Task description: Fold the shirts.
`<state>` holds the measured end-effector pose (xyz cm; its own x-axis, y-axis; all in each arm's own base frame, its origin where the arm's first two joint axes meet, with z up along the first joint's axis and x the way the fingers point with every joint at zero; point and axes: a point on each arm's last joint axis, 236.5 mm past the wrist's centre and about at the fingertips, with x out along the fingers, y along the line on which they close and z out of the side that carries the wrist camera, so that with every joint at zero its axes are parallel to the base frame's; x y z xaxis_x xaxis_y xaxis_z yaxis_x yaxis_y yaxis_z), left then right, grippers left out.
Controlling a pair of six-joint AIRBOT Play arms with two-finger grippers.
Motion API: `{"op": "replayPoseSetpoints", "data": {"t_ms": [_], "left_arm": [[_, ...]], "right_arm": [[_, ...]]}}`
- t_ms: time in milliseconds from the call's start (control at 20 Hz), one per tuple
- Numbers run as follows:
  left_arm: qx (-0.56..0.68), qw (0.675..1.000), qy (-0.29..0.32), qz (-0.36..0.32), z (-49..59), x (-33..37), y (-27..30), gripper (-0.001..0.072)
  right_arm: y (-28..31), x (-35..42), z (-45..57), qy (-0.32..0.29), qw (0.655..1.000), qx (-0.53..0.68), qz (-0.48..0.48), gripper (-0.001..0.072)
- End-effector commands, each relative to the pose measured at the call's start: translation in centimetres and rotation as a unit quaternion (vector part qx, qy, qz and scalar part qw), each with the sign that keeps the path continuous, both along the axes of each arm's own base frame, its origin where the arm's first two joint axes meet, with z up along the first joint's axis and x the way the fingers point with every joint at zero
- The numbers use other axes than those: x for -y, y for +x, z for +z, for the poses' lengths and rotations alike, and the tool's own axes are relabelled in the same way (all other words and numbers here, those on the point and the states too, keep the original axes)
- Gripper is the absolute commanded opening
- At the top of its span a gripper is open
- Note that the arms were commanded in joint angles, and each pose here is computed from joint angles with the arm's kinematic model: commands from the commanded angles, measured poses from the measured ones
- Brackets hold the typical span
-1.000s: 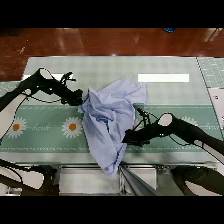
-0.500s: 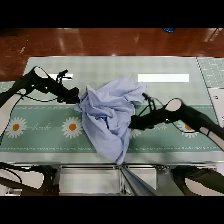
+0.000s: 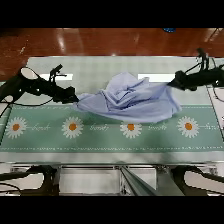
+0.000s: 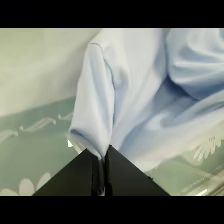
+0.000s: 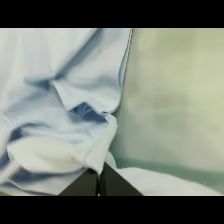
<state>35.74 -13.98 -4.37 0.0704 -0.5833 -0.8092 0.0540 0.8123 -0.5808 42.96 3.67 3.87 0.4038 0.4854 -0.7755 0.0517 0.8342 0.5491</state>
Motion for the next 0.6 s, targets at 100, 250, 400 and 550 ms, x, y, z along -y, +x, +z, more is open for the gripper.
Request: {"op": "replayPoseSetpoints", "data": {"t_ms": [100,250,400,550], "left_arm": [[-0.035,0.999,-0.016,-0.005,-1.2,1.7,-7.5,0.0023],[-0.054,0.998,-0.02,-0.01,-2.4,2.8,-11.6,0.0023],[-0.056,0.998,-0.018,-0.006,-3.0,2.8,-12.2,0.0024],[-0.051,0.999,-0.018,-0.002,-2.9,2.7,-11.9,0.0023]], "right_arm": [[8.3,1.8,1.8,0.029,0.999,0.04,-0.019,0.0018],[9.9,-0.6,-0.2,0.062,0.998,0.025,-0.006,0.0019],[10.5,-1.5,-1.6,0.062,0.998,0.02,-0.006,0.026],[10.1,0.6,-0.2,0.069,0.997,0.015,-0.024,0.0411]]}}
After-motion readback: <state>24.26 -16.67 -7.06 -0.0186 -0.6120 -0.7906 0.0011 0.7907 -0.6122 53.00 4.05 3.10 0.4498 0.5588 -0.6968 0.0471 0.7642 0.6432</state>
